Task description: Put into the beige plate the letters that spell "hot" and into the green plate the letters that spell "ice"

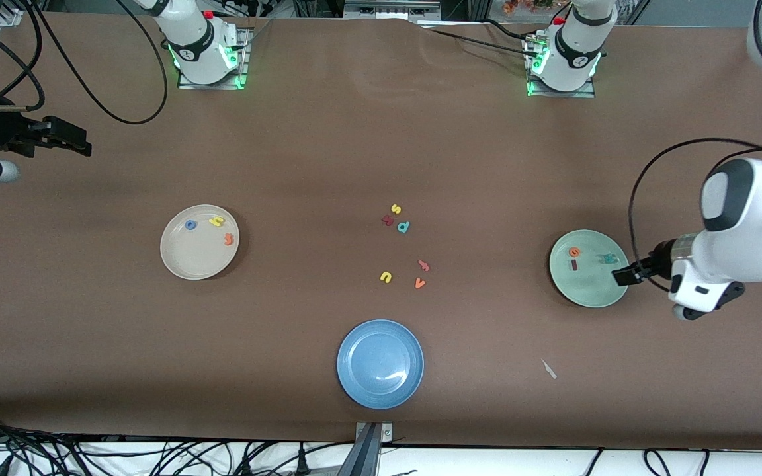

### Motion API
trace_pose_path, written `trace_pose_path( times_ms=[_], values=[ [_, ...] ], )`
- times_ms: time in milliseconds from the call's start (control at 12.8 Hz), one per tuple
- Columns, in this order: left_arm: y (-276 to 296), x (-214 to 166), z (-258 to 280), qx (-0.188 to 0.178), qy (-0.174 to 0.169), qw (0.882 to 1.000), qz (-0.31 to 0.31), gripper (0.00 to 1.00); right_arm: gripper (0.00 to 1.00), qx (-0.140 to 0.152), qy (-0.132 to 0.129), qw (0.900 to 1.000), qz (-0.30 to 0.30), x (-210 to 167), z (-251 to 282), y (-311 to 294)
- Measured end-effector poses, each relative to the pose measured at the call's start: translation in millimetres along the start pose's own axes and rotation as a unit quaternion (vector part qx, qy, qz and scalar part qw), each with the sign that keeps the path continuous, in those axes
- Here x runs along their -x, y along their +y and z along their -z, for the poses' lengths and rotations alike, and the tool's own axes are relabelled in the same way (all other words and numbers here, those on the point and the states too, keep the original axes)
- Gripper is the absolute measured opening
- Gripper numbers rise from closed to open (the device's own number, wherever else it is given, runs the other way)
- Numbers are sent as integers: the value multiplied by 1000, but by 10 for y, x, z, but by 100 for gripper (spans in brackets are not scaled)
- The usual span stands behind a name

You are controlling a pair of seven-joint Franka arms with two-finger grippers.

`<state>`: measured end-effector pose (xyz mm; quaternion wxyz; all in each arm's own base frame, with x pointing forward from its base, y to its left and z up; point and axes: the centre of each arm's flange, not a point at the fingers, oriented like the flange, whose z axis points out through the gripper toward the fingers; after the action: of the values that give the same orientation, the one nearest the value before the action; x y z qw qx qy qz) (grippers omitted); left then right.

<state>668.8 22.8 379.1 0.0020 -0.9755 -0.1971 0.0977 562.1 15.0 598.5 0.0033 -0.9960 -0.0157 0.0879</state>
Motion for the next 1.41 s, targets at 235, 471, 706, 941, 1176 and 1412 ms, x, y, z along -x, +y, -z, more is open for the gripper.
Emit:
trace_pose_path(
  times_ms=[235, 471, 706, 941, 1176, 1412],
  values=[
    [-52, 194, 810, -12, -5, 998, -62, 100, 100, 0, 0, 1000, 0, 0, -2, 0],
    [87, 329, 1243, -8, 13, 995, -102, 100, 100, 0, 0, 1000, 0, 0, -2, -1],
    [205, 424, 1431, -7, 19, 993, -114, 100, 100, 0, 0, 1000, 0, -1, -2, -1],
    [297, 438, 1440, -19, 23, 989, -143, 100, 100, 0, 0, 1000, 0, -1, -2, -1],
    [374, 413, 1415, -25, 21, 987, -159, 100, 100, -1, 0, 1000, 0, -1, -3, -2],
    [366, 478, 1564, -20, 31, 985, -167, 100, 100, -2, 0, 1000, 0, -1, -2, -5]
  ],
)
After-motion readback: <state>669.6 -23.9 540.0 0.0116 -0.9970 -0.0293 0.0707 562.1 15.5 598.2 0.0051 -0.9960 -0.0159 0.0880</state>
